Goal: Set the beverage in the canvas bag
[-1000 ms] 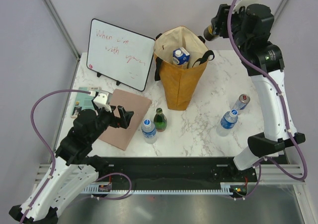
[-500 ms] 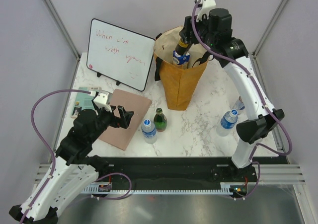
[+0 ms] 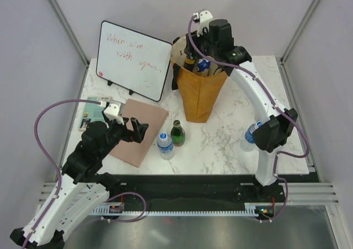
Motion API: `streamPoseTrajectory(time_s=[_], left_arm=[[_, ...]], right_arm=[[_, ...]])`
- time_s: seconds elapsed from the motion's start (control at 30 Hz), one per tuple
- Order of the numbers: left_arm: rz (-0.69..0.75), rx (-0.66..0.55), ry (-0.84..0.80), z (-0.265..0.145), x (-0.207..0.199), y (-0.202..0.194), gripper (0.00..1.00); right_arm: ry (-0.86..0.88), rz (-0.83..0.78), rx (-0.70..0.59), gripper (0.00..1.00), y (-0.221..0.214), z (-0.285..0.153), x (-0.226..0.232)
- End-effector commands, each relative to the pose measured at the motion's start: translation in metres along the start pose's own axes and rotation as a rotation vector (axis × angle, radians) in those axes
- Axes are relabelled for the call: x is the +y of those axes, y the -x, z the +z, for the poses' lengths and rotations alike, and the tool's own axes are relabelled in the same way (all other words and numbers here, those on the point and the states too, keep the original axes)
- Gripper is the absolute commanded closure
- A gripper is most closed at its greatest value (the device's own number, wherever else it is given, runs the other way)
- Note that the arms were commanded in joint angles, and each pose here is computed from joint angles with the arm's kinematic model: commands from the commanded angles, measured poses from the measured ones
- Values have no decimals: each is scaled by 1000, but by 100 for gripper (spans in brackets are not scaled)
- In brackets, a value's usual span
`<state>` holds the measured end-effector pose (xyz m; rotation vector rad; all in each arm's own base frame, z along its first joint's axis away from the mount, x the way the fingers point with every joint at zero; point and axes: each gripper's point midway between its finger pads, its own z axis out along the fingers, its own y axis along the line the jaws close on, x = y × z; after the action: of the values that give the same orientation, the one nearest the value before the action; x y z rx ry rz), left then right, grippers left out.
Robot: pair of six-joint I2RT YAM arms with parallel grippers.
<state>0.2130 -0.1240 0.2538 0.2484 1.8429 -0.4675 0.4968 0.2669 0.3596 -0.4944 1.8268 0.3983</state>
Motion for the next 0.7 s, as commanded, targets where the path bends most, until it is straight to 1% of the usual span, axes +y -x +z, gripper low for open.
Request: streamPoseTrajectory(time_s=[0.0, 0.17, 0.67], left_arm=[[18, -30, -21, 2, -4, 8, 0], [18, -30, -21, 2, -4, 8, 0], [18, -32, -21, 2, -4, 8, 0]], right_arm=[[15, -64, -135, 100, 32, 11, -1], [15, -71, -77, 100, 5, 35, -3], [1, -83, 26, 100, -49, 63, -9]])
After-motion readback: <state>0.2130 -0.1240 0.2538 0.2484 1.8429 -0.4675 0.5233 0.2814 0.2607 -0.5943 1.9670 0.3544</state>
